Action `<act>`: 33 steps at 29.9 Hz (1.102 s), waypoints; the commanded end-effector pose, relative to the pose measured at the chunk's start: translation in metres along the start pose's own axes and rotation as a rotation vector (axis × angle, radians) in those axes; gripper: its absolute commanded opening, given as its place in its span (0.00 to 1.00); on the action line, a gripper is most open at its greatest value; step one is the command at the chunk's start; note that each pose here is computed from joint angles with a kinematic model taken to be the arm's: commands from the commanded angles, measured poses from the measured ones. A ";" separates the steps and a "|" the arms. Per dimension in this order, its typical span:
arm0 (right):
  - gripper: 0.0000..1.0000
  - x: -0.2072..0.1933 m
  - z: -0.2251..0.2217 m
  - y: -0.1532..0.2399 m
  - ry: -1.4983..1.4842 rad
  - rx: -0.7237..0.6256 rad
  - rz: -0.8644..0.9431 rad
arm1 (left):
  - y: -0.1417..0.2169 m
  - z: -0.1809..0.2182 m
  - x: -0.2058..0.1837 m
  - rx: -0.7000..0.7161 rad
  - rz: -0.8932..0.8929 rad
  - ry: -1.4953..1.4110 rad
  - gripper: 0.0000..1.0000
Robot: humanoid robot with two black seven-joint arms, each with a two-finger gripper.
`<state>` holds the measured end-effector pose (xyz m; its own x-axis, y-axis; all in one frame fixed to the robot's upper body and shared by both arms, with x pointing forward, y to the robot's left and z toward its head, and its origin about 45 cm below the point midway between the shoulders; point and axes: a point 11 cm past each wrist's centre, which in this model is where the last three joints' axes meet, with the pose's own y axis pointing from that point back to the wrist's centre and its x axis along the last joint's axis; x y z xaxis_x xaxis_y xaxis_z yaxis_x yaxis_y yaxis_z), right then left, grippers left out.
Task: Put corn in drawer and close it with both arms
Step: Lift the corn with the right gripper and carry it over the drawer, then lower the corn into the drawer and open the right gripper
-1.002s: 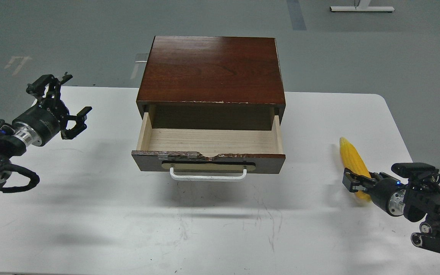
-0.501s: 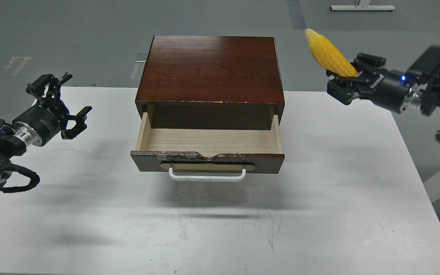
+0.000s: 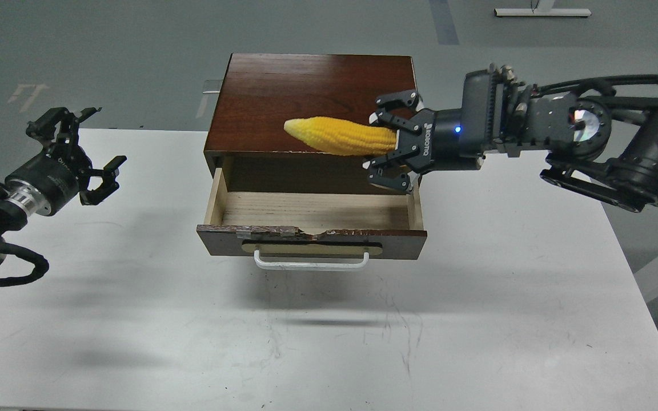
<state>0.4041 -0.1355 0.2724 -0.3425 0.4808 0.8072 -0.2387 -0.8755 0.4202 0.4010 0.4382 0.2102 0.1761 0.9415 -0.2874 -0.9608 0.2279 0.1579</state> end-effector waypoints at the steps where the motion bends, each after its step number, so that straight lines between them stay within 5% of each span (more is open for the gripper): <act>1: 0.19 0.004 -0.010 -0.020 0.005 0.039 0.013 | 0.003 0.004 0.005 -0.009 0.008 -0.007 0.98; 3: 0.47 0.005 -0.008 -0.024 0.006 0.035 0.017 | 0.007 0.005 0.008 -0.013 0.015 -0.011 0.98; 4: 0.47 0.005 -0.008 -0.024 0.006 0.035 0.017 | 0.007 0.005 0.008 -0.013 0.015 -0.011 0.98; 6: 0.79 0.005 -0.010 -0.027 0.003 0.039 0.020 | 0.009 0.004 0.010 -0.012 0.016 -0.012 0.98; 9: 0.98 -0.001 -0.014 -0.028 -0.025 0.034 0.024 | 0.009 0.005 0.011 -0.015 0.020 -0.009 0.98; 18: 1.00 0.005 -0.012 -0.031 -0.055 0.007 0.065 | 0.009 0.007 0.012 -0.025 0.028 -0.004 0.98; 25: 1.00 0.071 0.018 -0.040 -0.264 -0.123 0.340 | 0.008 0.006 0.010 -0.023 0.026 -0.001 0.98; 33: 1.00 0.151 0.100 0.004 -0.792 -0.354 0.704 | 0.008 0.005 0.011 -0.020 0.035 -0.006 0.98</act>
<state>0.4263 -0.0588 0.4014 -0.0113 -0.2014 0.9794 -0.3949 -0.8990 -0.1895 0.3964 0.4517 0.2133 0.1438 0.9493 -0.2796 -0.9708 0.1902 0.1463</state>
